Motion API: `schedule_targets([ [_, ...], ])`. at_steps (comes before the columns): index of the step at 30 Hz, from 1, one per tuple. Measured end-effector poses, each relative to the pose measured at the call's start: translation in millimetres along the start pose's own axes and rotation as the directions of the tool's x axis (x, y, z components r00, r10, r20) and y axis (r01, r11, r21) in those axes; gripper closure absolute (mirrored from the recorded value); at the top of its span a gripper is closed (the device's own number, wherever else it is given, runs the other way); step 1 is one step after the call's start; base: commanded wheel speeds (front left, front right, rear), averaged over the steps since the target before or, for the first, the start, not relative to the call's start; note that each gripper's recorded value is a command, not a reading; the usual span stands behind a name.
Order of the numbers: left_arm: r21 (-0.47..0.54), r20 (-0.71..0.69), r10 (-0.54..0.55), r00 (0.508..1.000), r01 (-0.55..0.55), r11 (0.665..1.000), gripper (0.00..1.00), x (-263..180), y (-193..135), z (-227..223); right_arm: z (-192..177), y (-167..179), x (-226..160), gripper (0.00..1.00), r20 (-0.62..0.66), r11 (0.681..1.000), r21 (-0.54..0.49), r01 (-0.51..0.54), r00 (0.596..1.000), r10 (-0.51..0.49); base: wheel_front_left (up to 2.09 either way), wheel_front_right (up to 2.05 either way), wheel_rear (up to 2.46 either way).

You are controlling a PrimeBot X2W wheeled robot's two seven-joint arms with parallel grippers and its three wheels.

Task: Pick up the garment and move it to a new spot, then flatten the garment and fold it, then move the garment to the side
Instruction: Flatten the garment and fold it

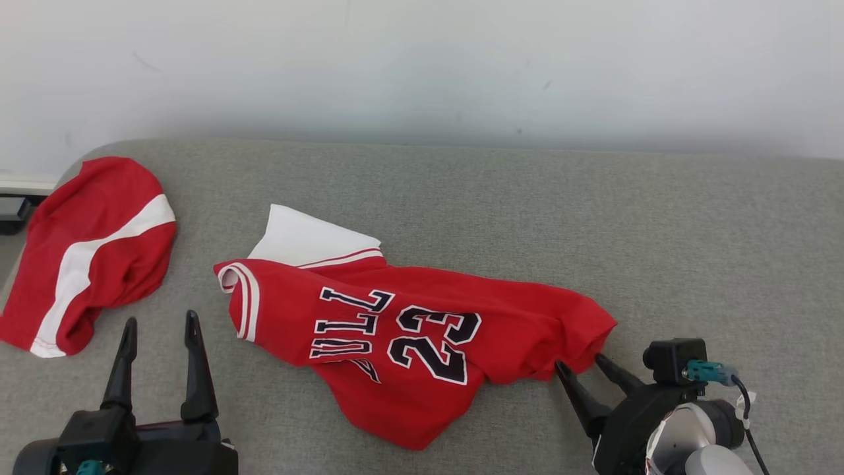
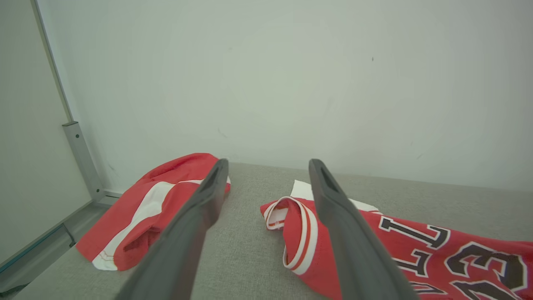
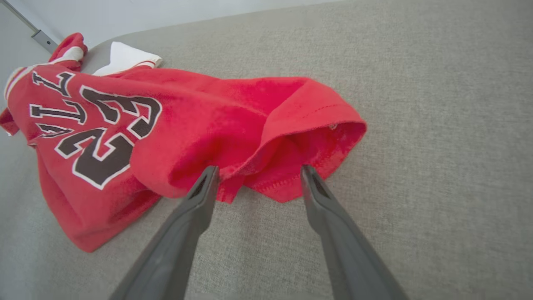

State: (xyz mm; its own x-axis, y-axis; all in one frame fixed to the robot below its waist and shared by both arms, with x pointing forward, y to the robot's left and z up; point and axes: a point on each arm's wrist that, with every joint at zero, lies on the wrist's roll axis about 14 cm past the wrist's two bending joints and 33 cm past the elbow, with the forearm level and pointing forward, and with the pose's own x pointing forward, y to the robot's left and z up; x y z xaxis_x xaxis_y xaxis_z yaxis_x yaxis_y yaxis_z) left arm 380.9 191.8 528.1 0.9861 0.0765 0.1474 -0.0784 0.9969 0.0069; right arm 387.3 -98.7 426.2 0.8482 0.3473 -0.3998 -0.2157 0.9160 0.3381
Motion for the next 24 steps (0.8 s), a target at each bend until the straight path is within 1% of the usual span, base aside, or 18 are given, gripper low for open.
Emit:
schedule_targets([
  [3, -0.002, -0.004, 0.007, 1.000, -0.007, 1.000, 0.00, -3, 3, -1, -12, 0, 4, 0.00, -0.038, 1.000, 0.012, 0.000, 0.999, 0.000, 0.00, 0.00, 0.00],
  [6, 0.000, -0.004, 0.016, 1.000, -0.016, 1.000, 0.00, -4, 6, -1, -9, 4, 12, 0.00, -0.022, 1.000, 0.022, -0.007, 1.000, 0.008, 0.00, 0.00, 0.00],
  [10, 0.002, -0.003, 0.015, 1.000, -0.015, 1.000, 0.00, -5, 6, 0, -15, 11, 18, 0.00, -0.033, 1.000, 0.019, -0.024, 0.999, 0.025, 0.00, 0.00, 0.00],
  [11, 0.002, -0.001, 0.017, 1.000, -0.017, 1.000, 0.00, -5, 7, 1, -15, 12, 19, 0.25, -0.029, 1.000, 0.015, -0.028, 0.999, 0.028, 0.00, 0.00, 0.00],
  [12, 0.002, 0.000, 0.019, 1.000, -0.019, 1.000, 0.00, -6, 8, 1, -13, 14, 21, 0.68, -0.019, 0.999, 0.011, -0.031, 0.999, 0.031, 0.00, 0.00, 0.00],
  [13, 0.002, 0.001, 0.020, 1.000, -0.020, 1.000, 0.00, -6, 8, 2, -11, 16, 22, 1.00, -0.010, 0.999, 0.004, -0.036, 0.999, 0.036, 0.00, 0.00, 0.00],
  [15, -0.001, 0.004, 0.020, 1.000, -0.020, 1.000, 0.00, -7, 8, 3, -9, 18, 23, 1.00, 0.005, 0.999, -0.005, -0.043, 0.999, 0.043, 0.00, 0.00, 0.00],
  [17, -0.001, 0.002, 0.025, 1.000, -0.025, 1.000, 0.00, -8, 10, 2, -4, 13, 22, 1.00, 0.030, 0.999, -0.010, -0.033, 0.999, 0.033, 0.00, 0.00, 0.00],
  [24, -0.003, 0.006, 0.012, 1.000, -0.012, 1.000, 0.00, -5, 5, 3, 27, -21, 8, 1.00, 0.127, 1.000, 0.000, 0.027, 0.991, -0.027, 0.00, 0.00, 0.00],
])
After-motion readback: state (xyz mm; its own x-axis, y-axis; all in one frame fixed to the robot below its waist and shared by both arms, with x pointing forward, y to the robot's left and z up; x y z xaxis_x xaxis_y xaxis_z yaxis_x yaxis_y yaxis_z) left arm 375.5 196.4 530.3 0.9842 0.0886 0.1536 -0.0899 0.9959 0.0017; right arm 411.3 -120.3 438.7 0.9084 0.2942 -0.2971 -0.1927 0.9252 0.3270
